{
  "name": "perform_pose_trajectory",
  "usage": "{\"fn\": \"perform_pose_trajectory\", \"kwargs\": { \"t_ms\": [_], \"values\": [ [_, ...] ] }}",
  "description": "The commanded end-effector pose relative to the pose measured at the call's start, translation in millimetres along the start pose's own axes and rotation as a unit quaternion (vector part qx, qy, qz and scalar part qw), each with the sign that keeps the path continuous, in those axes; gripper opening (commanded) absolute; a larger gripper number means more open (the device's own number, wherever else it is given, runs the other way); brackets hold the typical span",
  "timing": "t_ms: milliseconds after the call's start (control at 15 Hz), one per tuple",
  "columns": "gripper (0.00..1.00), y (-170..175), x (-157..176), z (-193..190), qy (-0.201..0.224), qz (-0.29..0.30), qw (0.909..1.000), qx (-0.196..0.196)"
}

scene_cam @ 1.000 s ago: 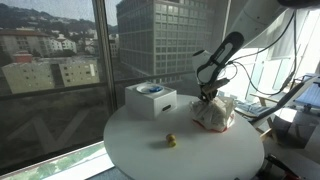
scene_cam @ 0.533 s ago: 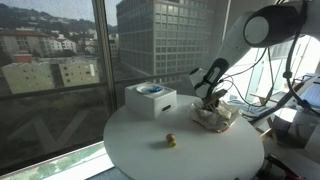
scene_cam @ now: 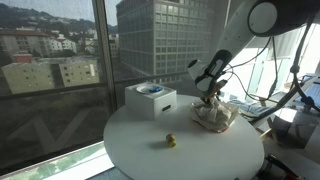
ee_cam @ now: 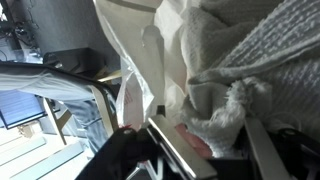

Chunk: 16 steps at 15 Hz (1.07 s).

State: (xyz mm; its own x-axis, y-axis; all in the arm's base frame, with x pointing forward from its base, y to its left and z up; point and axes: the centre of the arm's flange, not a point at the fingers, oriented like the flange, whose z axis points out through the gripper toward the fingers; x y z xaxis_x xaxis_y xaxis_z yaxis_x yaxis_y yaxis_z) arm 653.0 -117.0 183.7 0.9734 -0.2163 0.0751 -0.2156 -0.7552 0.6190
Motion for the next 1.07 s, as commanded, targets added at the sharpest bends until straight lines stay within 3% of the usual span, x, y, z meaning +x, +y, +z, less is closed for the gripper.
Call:
{"fn": "perform_pose_trajectory", "kwargs": {
  "t_ms": [0,67,333,667,800,1000],
  "values": [
    [0.92,41.8,-31.9,-76.4,0.052,0.030,0.9967,0.054],
    [0.99,41.9,-32.4,-95.3,0.066,0.027,0.9939,0.084],
    [1.00,-14.4,-41.7,-162.3,0.098,-0.024,0.9809,0.167],
    [1.00,-112.1,-40.9,-173.6,0.094,-0.124,0.9543,0.255],
    [1.00,-135.5,-30.2,-163.6,0.085,-0.143,0.9514,0.259],
    [1.00,-146.6,-16.7,-139.4,0.069,-0.156,0.9543,0.245]
  ]
}}
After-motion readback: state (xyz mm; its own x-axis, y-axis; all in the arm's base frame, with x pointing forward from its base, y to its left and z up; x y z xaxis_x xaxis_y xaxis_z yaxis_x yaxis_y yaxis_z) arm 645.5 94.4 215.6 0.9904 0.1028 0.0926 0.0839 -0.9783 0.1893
